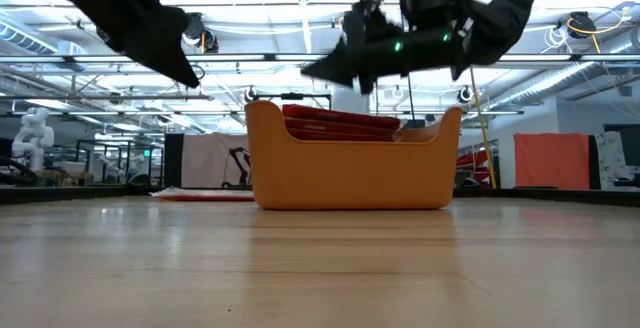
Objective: Sort popcorn bags into baskets
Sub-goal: Put the red popcorn bag into the orange bin
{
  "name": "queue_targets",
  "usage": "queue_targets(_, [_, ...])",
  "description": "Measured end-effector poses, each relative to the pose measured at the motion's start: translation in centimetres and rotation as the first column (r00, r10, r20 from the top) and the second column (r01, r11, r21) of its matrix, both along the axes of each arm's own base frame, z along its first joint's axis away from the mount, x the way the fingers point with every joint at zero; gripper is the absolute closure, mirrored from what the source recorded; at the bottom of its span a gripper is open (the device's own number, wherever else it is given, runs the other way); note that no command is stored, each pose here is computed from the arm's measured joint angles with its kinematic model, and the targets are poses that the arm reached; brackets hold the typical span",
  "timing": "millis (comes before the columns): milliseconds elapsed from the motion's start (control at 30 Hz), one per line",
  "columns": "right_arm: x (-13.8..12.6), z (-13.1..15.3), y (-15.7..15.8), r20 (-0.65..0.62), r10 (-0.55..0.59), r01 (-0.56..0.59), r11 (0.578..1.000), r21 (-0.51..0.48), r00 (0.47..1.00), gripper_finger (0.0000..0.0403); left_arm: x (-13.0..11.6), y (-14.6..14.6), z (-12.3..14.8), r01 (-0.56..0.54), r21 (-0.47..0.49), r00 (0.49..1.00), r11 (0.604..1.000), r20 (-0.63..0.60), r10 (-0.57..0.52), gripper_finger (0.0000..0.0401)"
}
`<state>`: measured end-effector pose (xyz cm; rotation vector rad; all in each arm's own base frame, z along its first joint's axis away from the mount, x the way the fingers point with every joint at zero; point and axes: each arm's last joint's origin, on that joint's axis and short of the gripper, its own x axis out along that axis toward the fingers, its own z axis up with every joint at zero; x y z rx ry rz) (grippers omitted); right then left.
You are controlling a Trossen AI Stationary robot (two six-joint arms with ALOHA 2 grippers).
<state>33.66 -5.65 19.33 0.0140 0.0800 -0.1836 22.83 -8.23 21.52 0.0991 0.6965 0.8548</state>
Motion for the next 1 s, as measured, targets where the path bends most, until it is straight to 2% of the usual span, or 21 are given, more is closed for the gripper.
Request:
queue_targets(100, [-0.2, 1.2, 1.2, 0.033, 0.082, -0.08, 0.996, -0.038, 0.996, 0.0403, -0.7, 2.2, 1.3, -0.124, -0.017, 0.99, 0.992, 0.068, 0.125, 0.0249])
queue_targets(233, [-0.1, 1.4, 3.1, 0.02, 0.165, -0.163, 0.984, -0.077, 0.986, 0.0403, -0.7, 4.7, 1.6, -0.206, -0.072, 0.978, 0.976, 0.021, 0.208, 0.0249])
queue_targets(367, [0.0, 1.3, 4.9, 0.0, 0.221, -0.219, 0.968, -0.123, 0.975, 0.0403, -0.3, 7.7, 1.0, -0.264, -0.194, 0.96, 0.945, -0.149, 0.238, 0.0249])
queue_targets(500, [0.0, 1.0, 6.4, -0.037, 0.263, -0.266, 0.952, -0.152, 0.964, 0.0403, -0.1, 10.4, 0.1, -0.304, -0.307, 0.932, 0.902, -0.292, 0.215, 0.0243])
queue_targets(733, [-0.1, 1.0, 7.8, -0.053, 0.306, -0.309, 0.921, -0.237, 0.951, 0.0403, 0.2, 12.4, -1.1, -0.255, -0.304, 0.887, 0.918, -0.452, 0.097, 0.02])
queue_targets(900, [-0.1, 0.9, 8.1, -0.066, 0.314, -0.32, 0.914, -0.249, 0.947, 0.0403, 0.7, 12.7, -2.5, -0.133, -0.266, 0.83, 0.955, -0.556, -0.039, 0.0162])
queue_targets(1000, [-0.1, 0.8, 8.1, -0.078, 0.314, -0.323, 0.915, -0.242, 0.946, 0.0403, 0.4, 12.7, -4.4, -0.029, -0.239, 0.803, 0.971, -0.584, -0.119, 0.0147])
